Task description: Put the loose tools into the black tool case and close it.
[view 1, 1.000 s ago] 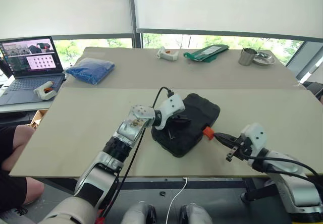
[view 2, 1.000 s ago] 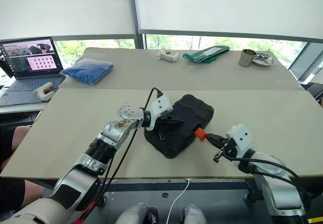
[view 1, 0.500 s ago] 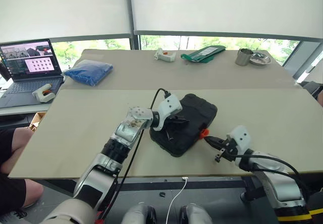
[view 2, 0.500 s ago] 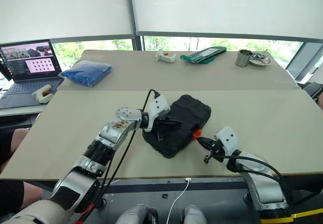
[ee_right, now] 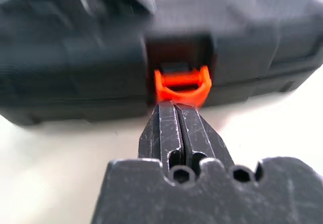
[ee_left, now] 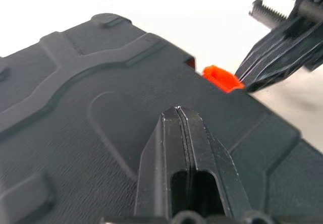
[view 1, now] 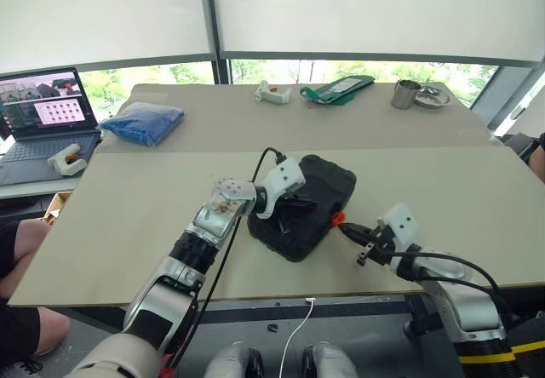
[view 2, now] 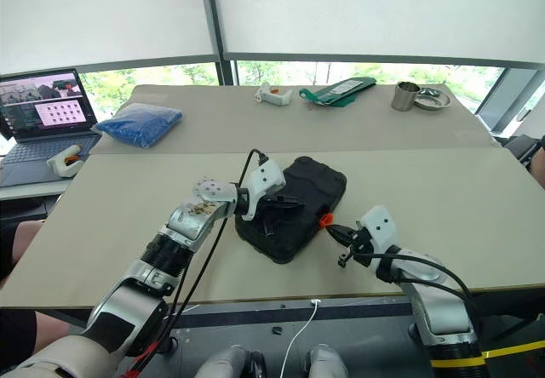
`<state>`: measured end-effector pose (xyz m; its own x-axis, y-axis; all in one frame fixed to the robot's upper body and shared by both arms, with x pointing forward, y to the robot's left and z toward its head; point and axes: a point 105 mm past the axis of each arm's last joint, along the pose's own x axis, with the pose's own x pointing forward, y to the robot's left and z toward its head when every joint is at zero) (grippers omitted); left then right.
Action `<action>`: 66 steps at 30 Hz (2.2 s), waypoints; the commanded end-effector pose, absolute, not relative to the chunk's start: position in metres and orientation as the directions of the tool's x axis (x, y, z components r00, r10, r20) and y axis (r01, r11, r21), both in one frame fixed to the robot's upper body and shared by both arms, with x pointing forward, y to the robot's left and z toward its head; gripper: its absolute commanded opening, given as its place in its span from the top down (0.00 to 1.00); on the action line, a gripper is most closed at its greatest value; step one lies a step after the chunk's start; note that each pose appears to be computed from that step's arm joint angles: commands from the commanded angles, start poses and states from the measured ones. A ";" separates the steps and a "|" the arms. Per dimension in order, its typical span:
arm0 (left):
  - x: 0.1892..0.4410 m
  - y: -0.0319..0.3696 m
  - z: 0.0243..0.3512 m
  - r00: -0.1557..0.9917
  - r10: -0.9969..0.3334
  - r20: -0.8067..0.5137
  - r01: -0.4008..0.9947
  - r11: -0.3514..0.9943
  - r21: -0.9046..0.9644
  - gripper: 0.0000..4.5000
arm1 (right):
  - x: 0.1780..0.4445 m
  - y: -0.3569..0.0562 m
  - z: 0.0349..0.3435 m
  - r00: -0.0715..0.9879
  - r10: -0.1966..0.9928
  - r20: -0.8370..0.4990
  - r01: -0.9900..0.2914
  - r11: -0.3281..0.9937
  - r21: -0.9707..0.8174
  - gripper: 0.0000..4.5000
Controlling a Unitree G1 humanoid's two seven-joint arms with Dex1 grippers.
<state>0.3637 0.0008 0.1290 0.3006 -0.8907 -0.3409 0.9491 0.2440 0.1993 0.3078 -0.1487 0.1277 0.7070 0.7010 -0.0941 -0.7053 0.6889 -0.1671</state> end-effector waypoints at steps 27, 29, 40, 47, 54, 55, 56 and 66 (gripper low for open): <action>0.352 0.012 0.077 0.248 -0.843 -0.478 0.967 0.244 0.073 0.99 | 0.312 -0.159 0.125 0.741 0.662 -0.110 -0.671 0.724 -0.161 1.00; 0.352 0.012 0.076 0.249 -0.842 -0.478 0.967 0.246 0.070 0.99 | 0.314 -0.155 0.126 0.732 0.673 -0.103 -0.680 0.716 -0.158 1.00; 0.350 0.010 0.076 0.245 -0.847 -0.472 0.967 0.245 0.062 0.99 | 0.306 -0.187 0.134 0.786 0.610 -0.098 -0.617 0.771 -0.156 1.00; 0.351 0.010 0.075 0.242 -0.846 -0.475 0.968 0.243 0.062 0.99 | 0.306 -0.177 0.120 0.764 0.632 -0.133 -0.645 0.752 -0.134 1.00; 0.350 0.013 0.074 0.241 -0.842 -0.482 0.968 0.244 0.057 0.99 | 0.315 -0.156 0.121 0.733 0.671 -0.112 -0.680 0.722 -0.125 1.00; 0.350 0.013 0.073 0.240 -0.842 -0.483 0.968 0.244 0.057 0.99 | 0.316 -0.155 0.121 0.732 0.673 -0.111 -0.682 0.720 -0.127 1.00; 0.350 0.014 0.073 0.240 -0.842 -0.483 0.968 0.244 0.056 0.99 | 0.317 -0.154 0.121 0.731 0.674 -0.109 -0.683 0.720 -0.127 1.00; 0.348 0.015 0.072 0.234 -0.842 -0.487 0.969 0.241 0.050 0.99 | 0.313 -0.161 0.106 0.743 0.648 -0.167 -0.667 0.739 -0.099 1.00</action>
